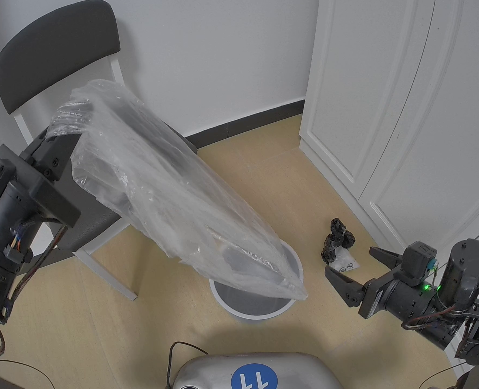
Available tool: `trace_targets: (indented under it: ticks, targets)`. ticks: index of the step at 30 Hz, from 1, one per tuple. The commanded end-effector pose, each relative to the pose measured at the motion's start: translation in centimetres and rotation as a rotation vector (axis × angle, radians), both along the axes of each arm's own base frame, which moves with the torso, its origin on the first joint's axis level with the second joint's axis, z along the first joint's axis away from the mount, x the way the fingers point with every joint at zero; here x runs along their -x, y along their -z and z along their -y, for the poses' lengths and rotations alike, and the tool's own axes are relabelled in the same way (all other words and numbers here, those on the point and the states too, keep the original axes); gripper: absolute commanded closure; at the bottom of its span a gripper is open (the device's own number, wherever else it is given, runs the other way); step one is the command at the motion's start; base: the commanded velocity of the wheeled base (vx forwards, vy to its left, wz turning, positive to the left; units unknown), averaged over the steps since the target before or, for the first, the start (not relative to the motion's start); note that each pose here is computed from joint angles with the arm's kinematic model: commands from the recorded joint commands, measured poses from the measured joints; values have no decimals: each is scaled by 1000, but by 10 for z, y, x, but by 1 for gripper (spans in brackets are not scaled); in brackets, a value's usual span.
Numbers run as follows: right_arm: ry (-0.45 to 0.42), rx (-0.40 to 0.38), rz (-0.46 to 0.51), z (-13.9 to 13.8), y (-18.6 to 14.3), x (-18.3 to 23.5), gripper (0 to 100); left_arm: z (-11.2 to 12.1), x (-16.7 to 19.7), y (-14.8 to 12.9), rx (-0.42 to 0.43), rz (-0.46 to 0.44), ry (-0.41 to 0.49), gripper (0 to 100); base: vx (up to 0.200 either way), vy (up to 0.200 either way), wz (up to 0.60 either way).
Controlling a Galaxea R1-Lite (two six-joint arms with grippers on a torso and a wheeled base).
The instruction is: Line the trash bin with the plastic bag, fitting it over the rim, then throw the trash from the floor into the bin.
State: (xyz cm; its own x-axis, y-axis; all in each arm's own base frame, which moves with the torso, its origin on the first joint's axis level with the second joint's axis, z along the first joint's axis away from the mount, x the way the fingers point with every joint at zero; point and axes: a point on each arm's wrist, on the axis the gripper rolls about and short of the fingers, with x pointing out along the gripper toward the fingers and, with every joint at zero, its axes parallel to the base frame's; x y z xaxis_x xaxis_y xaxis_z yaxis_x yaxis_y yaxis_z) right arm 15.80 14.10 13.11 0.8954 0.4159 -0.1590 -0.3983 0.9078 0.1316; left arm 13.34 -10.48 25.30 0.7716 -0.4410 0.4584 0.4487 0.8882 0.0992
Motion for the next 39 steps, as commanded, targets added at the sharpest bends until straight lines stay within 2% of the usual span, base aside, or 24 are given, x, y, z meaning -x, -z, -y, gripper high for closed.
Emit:
trace_targets:
  ticks: [1, 12, 13, 17, 21, 24, 28, 31, 35, 39]
  targets:
    - [-36, 80, -84, -8, 32, 2, 0, 3, 7, -3, 14, 12, 32, 100, 0, 0, 0]
    - [-46, 120, -126, -13, 57, 0, 0, 7, 11, -2, 13, 9, 69, 100, 0, 0, 0]
    - [-107, 104, -113, -18, 58, 8, 0, 10, 13, -1, 8, 4, 93, 100, 0, 0, 0]
    - [-187, 74, -68, -29, 54, 18, 0, 10, 13, -1, 9, 4, 92, 100, 0, 0, 0]
    - [-229, 79, 11, -48, 46, 14, 0, 9, 15, -3, 15, 11, 90, 100, 0, 0, 0]
    - [-257, 98, 69, -52, 39, 16, 0, 7, 17, -3, -8, 33, 75, 100, 0, 0, 0]
    - [-295, 81, 86, -52, 34, 29, 0, 5, 19, -4, -17, 47, 66, 100, 0, 0, 0]
    - [-300, 79, 84, -52, 34, 31, 0, 5, 19, -4, -17, 46, 68, 100, 0, 0, 0]
    - [-278, 4, 122, -63, 27, 21, 0, 4, 19, -4, -15, 48, 68, 100, 0, 0, 0]
    - [-238, -20, 113, -75, 31, 13, 0, 4, 20, -4, -15, 48, 73, 100, 0, 0, 0]
